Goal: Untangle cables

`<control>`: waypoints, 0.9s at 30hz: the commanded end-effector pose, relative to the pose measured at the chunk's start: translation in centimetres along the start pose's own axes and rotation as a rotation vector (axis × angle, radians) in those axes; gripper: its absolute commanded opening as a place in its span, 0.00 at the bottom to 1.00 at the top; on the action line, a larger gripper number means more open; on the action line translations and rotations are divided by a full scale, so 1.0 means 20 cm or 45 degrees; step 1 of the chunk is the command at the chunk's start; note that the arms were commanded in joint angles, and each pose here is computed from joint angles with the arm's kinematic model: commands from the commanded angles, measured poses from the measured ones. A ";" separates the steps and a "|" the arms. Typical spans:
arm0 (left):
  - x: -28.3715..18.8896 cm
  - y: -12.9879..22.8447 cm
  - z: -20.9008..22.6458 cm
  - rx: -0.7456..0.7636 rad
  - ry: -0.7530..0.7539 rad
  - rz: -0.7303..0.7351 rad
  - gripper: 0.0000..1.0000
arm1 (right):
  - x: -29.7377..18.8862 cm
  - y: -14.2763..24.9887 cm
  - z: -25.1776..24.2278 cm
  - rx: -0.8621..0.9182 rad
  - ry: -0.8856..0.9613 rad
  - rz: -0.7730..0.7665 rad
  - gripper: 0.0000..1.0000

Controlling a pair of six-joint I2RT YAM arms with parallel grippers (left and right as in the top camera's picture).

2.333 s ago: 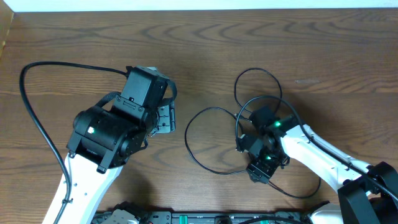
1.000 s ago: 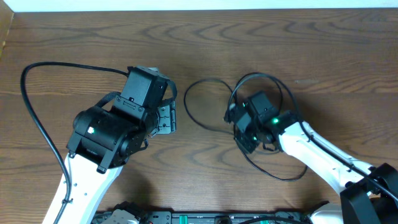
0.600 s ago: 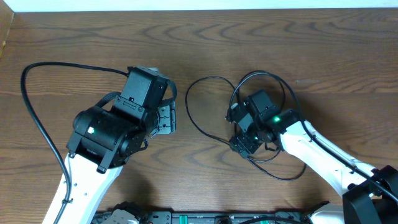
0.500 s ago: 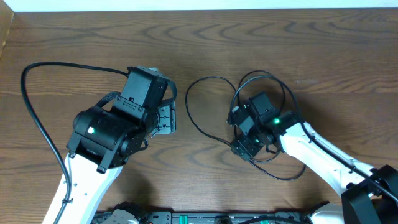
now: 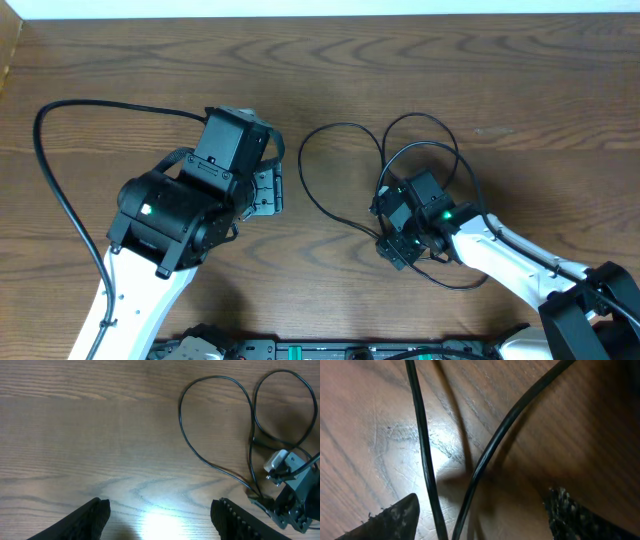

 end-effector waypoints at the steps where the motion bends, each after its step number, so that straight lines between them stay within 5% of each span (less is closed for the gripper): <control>1: 0.00 0.00 0.00 0.021 -0.006 0.004 0.70 | 0.03 0.05 0.01 0.004 -0.003 0.005 0.70; 5: 0.00 0.00 0.00 0.022 -0.006 0.004 0.70 | 0.04 0.07 0.00 0.000 0.001 -0.011 0.42; 14: 0.00 0.00 0.00 0.022 -0.006 0.004 0.70 | 0.04 -0.06 -0.02 0.034 0.039 -0.193 0.02; 22: 0.00 0.00 0.00 0.022 -0.006 0.004 0.70 | -0.03 -0.23 -0.05 0.070 0.072 -0.401 0.01; 27: 0.00 0.00 0.00 0.022 -0.006 0.004 0.70 | -0.37 -0.54 -0.11 0.011 0.159 -0.739 0.01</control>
Point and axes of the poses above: each gripper's point midway between its finger pads, its own x axis out along the fingers, its own z axis along the line the jaws close on, y = z × x, the point moved 6 cm from there along -x, back along the fingers, and after that the axes turned 3 degrees about -x, right-handed, at the moved point
